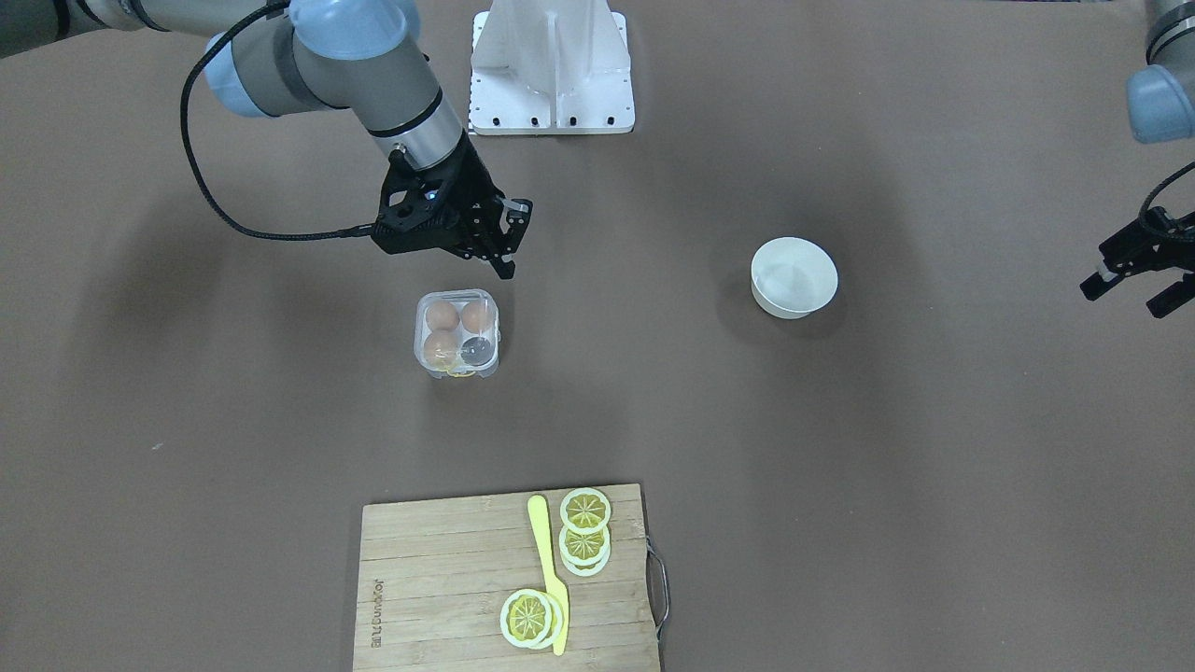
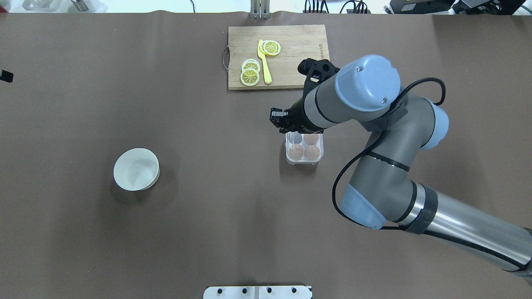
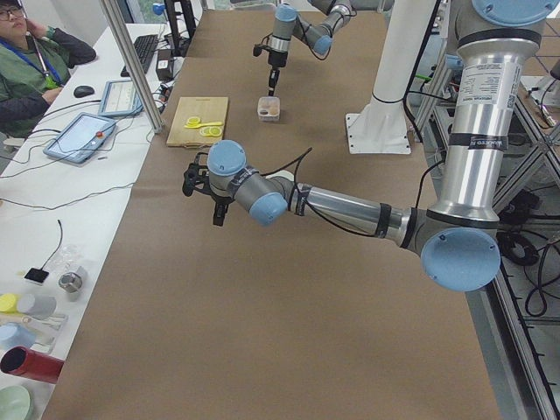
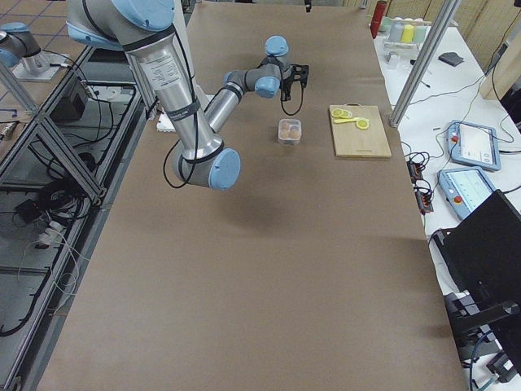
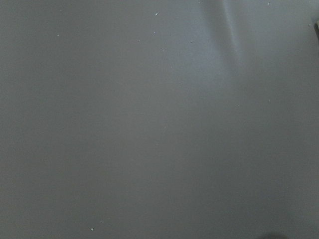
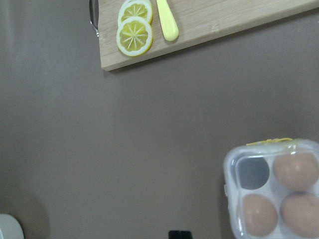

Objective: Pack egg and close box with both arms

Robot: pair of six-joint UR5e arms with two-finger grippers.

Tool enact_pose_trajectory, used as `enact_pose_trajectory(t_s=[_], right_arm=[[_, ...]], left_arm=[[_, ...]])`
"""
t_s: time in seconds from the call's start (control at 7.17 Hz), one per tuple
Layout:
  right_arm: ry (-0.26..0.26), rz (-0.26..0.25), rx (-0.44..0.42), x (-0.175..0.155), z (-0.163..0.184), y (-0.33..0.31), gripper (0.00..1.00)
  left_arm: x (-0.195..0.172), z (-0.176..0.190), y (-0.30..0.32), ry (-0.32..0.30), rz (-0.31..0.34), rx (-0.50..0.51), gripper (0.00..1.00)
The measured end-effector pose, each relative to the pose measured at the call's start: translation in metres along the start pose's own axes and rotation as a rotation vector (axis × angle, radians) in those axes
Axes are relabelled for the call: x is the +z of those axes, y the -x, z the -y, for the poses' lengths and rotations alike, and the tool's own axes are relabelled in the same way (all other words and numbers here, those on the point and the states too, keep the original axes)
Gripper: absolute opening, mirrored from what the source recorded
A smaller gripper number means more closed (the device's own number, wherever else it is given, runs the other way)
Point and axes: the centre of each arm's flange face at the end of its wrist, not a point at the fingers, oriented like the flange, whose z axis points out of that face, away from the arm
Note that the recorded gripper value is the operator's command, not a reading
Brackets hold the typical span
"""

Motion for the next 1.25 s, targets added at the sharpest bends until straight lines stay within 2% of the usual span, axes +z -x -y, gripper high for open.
enact_pose_trajectory(t_s=[0.14,0.42,0.56,0.7,0.84,0.98,1.12,1.25], right_arm=[[-0.004,-0.053,0.032,-0.015,0.031,-0.017,0.99],[-0.015,-0.199,-0.005,-0.038,0.086,-0.070,1.00],[-0.001,-0.249,-0.041,-0.053,0.112,-0.108,1.00],[0.022,-0.285,-0.088,-0.072,0.139,-0.157,1.00],[0.045,-0.319,-0.135,-0.092,0.161,-0.206,1.00],[0.072,-0.366,-0.187,-0.115,0.181,-0.249,1.00],[0.117,-0.420,-0.251,-0.142,0.198,-0.290,1.00],[0.172,-0.444,-0.293,-0.166,0.209,-0.335,1.00]], left_arm=[[-0.005,-0.002,0.010,-0.007,0.007,-0.015,0.98],[-0.019,-0.014,0.049,-0.014,0.044,-0.007,0.98],[-0.026,-0.018,0.075,0.008,0.089,0.012,0.98],[-0.033,-0.020,0.097,0.053,0.178,0.031,0.98],[-0.042,-0.022,0.113,0.125,0.304,0.051,0.98],[-0.053,-0.027,0.120,0.208,0.398,0.076,0.98],[-0.063,-0.033,0.126,0.261,0.438,0.090,0.98],[-0.066,-0.041,0.137,0.291,0.453,0.082,0.98]])
